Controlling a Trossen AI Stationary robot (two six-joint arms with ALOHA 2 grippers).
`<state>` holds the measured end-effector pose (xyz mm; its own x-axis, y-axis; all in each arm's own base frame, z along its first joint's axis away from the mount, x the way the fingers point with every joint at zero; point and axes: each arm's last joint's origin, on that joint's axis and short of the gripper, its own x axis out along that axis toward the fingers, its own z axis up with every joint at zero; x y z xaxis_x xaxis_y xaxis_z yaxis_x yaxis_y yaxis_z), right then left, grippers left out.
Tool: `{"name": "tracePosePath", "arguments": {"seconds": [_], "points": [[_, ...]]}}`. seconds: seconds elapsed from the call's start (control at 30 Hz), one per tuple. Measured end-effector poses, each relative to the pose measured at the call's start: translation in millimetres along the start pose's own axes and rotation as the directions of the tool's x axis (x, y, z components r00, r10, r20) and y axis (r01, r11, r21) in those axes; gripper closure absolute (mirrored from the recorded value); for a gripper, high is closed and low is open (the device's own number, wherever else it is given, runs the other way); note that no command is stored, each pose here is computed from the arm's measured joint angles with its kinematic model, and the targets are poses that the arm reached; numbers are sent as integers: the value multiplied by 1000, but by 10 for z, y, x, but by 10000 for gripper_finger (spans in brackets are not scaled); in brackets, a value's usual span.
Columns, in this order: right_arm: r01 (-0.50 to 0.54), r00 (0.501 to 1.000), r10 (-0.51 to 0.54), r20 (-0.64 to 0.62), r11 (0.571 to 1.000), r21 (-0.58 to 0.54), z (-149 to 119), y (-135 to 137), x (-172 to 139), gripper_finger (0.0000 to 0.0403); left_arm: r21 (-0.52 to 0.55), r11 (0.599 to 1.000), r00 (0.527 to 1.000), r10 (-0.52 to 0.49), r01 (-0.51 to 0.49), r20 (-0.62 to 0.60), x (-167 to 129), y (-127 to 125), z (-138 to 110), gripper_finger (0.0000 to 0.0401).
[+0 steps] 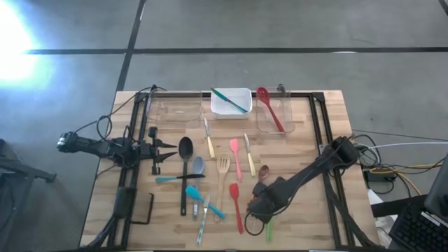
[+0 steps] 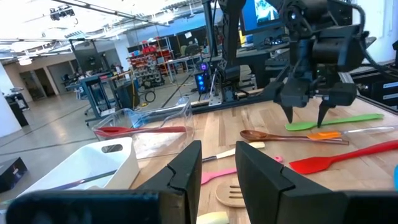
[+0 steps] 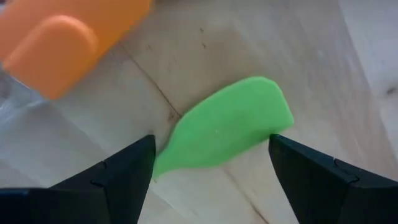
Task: Pick & Place Kitchen Items
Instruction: Put the green spatula into the left transparent bin
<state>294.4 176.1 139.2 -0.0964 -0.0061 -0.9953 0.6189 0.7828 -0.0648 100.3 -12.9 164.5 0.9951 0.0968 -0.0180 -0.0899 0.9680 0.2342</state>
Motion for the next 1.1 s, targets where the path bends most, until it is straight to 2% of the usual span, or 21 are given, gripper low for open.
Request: {"name": "tracePosePath", "arguments": {"seconds": [0.27,0.67,0.87,1.1], "points": [[-48,999,48,17,999,-9,28,-94,227,98,1,1000,1000,0,0,0,0,0,0,300],[-44,998,41,37,995,87,32,-111,255,91,2,1000,1000,0,0,0,0,0,0,300],[-32,998,23,59,987,157,37,-122,255,138,2,1000,1000,0,0,0,0,0,0,300],[-6,998,-8,64,974,227,33,-145,250,233,2,1000,1000,0,0,0,0,0,0,300]]}}
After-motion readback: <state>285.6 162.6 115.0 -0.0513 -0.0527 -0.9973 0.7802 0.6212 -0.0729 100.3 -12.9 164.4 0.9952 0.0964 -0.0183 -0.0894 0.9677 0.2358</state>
